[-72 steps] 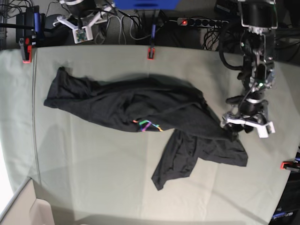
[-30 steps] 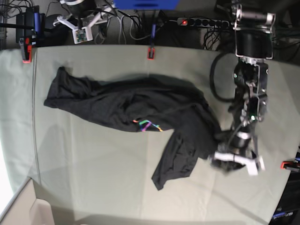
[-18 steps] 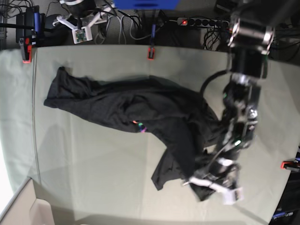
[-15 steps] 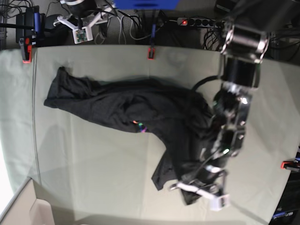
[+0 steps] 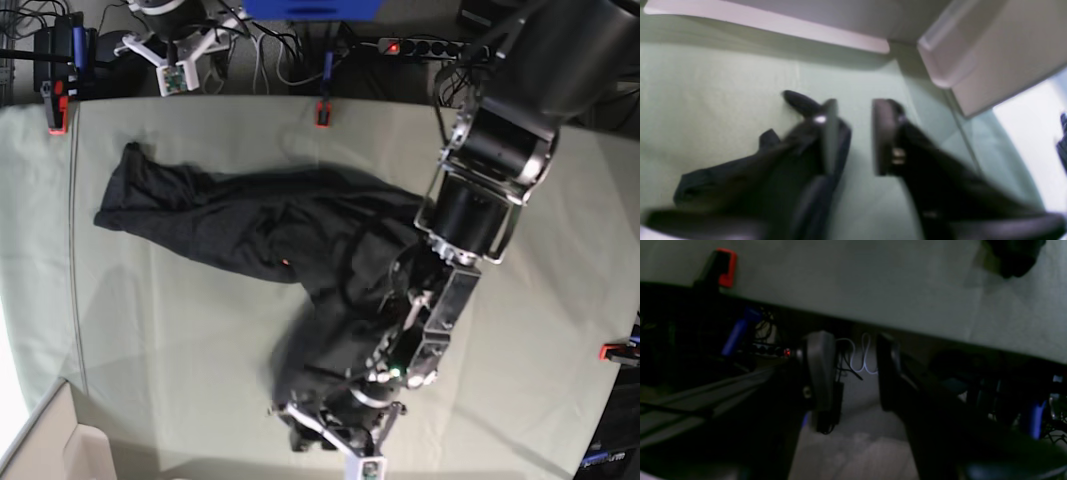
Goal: Layout the t-shirt on the table in an organized manner, then fold the t-shirt properly
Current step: 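Grasp the shirt's hanging hem with the left gripper and pull it, then lift the shirt with the left gripper and spread it out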
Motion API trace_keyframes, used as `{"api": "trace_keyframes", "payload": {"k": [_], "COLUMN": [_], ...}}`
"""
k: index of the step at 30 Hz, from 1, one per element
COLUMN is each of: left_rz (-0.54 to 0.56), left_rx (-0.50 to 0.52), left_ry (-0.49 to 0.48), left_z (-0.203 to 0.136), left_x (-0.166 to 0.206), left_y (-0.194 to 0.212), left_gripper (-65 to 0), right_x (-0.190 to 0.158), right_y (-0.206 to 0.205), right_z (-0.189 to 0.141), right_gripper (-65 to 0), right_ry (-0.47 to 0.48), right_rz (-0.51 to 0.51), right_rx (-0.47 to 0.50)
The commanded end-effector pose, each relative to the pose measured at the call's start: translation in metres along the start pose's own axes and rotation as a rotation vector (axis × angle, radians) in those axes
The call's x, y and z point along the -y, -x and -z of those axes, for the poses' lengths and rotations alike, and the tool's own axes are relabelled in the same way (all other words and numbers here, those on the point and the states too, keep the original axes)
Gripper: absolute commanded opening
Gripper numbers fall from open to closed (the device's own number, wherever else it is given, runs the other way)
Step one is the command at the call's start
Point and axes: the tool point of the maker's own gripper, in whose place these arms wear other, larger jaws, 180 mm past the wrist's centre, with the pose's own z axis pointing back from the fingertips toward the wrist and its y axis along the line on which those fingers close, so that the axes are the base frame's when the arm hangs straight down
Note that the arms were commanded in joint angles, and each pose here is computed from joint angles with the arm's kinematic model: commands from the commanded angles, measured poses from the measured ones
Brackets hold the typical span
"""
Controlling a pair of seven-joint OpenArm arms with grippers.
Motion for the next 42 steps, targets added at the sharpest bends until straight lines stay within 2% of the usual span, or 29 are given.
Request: {"api": "trace_keyframes", "payload": {"k": [1, 3, 5, 11, 15, 21, 25, 33, 38, 42], "left_rz": [0.024, 0.026, 0.034, -0.068, -0.136, -0.172, -0.185, -0.209, -0.242, -0.258], "left_rx": [0.063, 0.076, 0.088, 0.068, 0.03, -0.068, -0.087, -0.102, -0.161, -0.169], "left_ry": [0.016, 0.002, -0.035, -0.242, -0.338, -0.378, -0.392, -0.398, -0.424, -0.421], "left_z": [-0.003, -0.014, -0.027, -0.085, -0.121, -0.13, -0.13, -0.13, -0.13, -0.125], "left_x": [0.002, -0.011, -0.034, -0.137, -0.172, -0.181, -0.186, -0.184, -0.188, -0.184], "left_y": [-0.023, -0.021, -0.019, 0.021, 0.061, 0.11, 0.119, 0.129, 0.155, 0.159], "left_gripper": [-33.4, -24.1, -19.9, -19.6, -19.7, -19.7, -20.0, -31.9, -32.1, -33.0], "right_x": [-0.001, -0.001, -0.001, 0.0, 0.002, 0.003, 0.003, 0.003, 0.003, 0.003], "right_y": [-0.005, -0.005, -0.006, -0.012, -0.016, -0.024, -0.024, -0.023, -0.023, -0.023], "right_z": [-0.004, -0.003, -0.003, -0.001, 0.002, 0.005, 0.005, 0.006, 0.006, 0.006], "right_gripper": [-42.5, -42.5, -42.5, -42.5, -42.5, -42.5, -42.5, -42.5, -42.5, -42.5], "right_ry": [-0.007, -0.007, -0.007, -0.005, -0.003, -0.001, -0.001, 0.0, 0.0, 0.0], "right_rz": [0.0, 0.0, 0.0, -0.006, -0.01, -0.012, -0.012, -0.013, -0.013, -0.015], "right_rx": [0.019, 0.021, 0.022, 0.04, 0.049, 0.069, 0.069, 0.067, 0.067, 0.067]}}
